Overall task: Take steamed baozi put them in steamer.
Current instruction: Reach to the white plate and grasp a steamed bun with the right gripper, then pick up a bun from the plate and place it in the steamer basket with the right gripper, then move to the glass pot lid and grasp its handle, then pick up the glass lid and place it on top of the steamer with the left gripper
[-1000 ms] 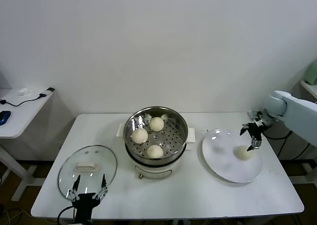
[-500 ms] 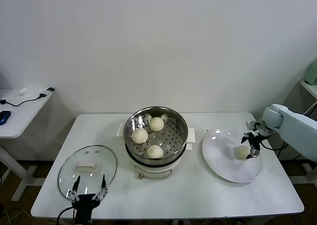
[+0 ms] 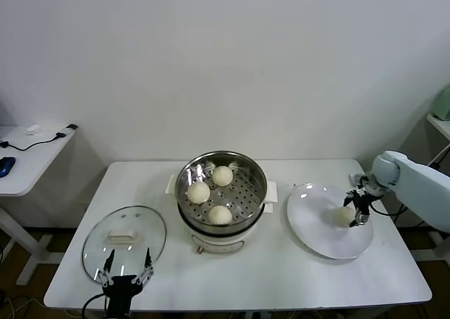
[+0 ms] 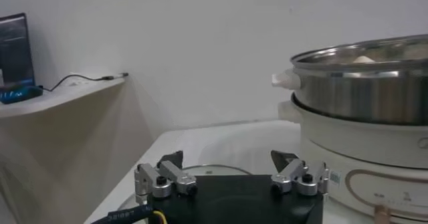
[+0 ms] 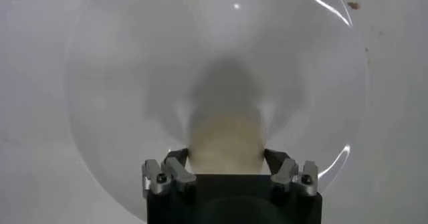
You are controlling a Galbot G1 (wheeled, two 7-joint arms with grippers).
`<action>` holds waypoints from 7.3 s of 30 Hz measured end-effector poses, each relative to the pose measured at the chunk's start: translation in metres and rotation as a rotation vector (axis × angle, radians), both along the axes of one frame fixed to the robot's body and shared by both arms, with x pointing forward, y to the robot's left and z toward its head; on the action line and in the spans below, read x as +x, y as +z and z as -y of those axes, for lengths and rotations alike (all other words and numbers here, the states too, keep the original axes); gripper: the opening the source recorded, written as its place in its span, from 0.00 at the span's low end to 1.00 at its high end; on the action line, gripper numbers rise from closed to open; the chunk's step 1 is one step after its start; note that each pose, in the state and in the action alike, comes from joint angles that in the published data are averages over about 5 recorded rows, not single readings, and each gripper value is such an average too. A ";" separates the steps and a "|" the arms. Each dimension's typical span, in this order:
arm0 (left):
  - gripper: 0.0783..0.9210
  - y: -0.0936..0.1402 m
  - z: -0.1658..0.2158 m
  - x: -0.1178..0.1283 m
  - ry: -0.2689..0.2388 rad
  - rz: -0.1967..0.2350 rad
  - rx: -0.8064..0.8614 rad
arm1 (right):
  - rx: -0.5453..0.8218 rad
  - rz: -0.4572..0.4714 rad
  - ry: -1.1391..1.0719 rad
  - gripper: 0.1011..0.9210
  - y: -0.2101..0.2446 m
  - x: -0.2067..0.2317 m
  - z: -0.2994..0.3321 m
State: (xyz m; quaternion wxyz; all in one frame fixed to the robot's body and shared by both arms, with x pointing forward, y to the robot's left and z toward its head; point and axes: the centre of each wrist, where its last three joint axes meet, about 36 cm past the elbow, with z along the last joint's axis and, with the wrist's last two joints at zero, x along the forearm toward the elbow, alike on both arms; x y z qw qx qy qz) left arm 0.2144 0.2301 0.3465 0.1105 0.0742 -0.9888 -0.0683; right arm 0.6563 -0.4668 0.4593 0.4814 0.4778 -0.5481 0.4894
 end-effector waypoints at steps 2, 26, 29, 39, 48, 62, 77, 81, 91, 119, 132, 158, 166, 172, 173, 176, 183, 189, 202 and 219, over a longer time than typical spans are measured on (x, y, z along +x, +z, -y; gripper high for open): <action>0.88 0.000 0.000 0.000 0.000 0.000 0.000 | -0.002 0.002 0.003 0.75 0.002 0.001 -0.001; 0.88 0.004 0.009 0.003 -0.026 0.014 -0.011 | 0.201 0.188 0.208 0.69 0.211 0.021 -0.141; 0.88 0.005 0.009 0.003 -0.030 0.018 -0.010 | 0.255 0.194 0.247 0.70 0.234 0.013 -0.182; 0.88 0.006 0.010 0.002 -0.033 0.025 -0.009 | 0.289 0.160 0.286 0.70 0.233 -0.010 -0.284; 0.88 0.006 0.006 0.002 -0.022 0.027 -0.004 | 0.234 0.131 0.254 0.70 0.185 -0.015 -0.317; 0.88 0.005 0.006 0.005 -0.023 0.028 -0.004 | 0.194 0.132 0.213 0.69 0.129 -0.013 -0.325; 0.88 0.008 0.005 0.003 -0.015 0.031 -0.001 | 0.258 0.125 0.221 0.88 0.142 -0.003 -0.317; 0.88 0.010 0.006 0.003 -0.011 0.030 -0.005 | 0.325 0.124 0.204 0.88 0.162 0.002 -0.303; 0.88 0.011 0.005 0.008 0.006 0.047 -0.026 | 0.630 0.409 -0.010 0.88 0.198 0.016 -0.247; 0.88 0.002 -0.035 0.036 0.051 0.146 0.074 | 1.091 1.076 -0.888 0.88 -0.044 -0.173 -0.067; 0.88 -0.036 -0.064 0.036 0.055 0.175 0.555 | 1.098 1.086 -1.071 0.88 -0.164 -0.295 -0.095; 0.88 -0.119 -0.116 0.043 -0.166 0.027 1.318 | 1.085 1.090 -1.142 0.88 -0.209 -0.364 -0.138; 0.88 -0.124 -0.119 0.065 -0.179 0.017 1.397 | 1.082 1.096 -1.161 0.88 -0.212 -0.374 -0.136; 0.88 -0.127 -0.125 0.082 -0.180 0.013 1.436 | 1.082 1.100 -1.170 0.88 -0.214 -0.378 -0.135; 0.88 -0.127 -0.125 0.084 -0.180 0.012 1.441 | 1.081 1.099 -1.171 0.88 -0.215 -0.379 -0.135; 0.88 -0.129 -0.127 0.090 -0.180 0.009 1.456 | 1.079 1.093 -1.175 0.88 -0.218 -0.381 -0.137; 0.72 -0.136 -0.131 0.093 -0.185 -0.018 1.482 | 1.075 1.084 -1.179 0.88 -0.222 -0.384 -0.138; 0.51 -0.142 -0.135 0.093 -0.190 -0.045 1.494 | 1.075 1.076 -1.174 0.88 -0.223 -0.385 -0.139; 0.09 -0.145 -0.128 0.095 -0.177 -0.062 1.474 | 1.077 1.065 -1.174 0.88 -0.227 -0.390 -0.143; 0.07 -0.047 -0.150 0.095 -0.114 -0.051 1.445 | 1.047 1.074 -1.158 0.88 -0.228 -0.389 -0.143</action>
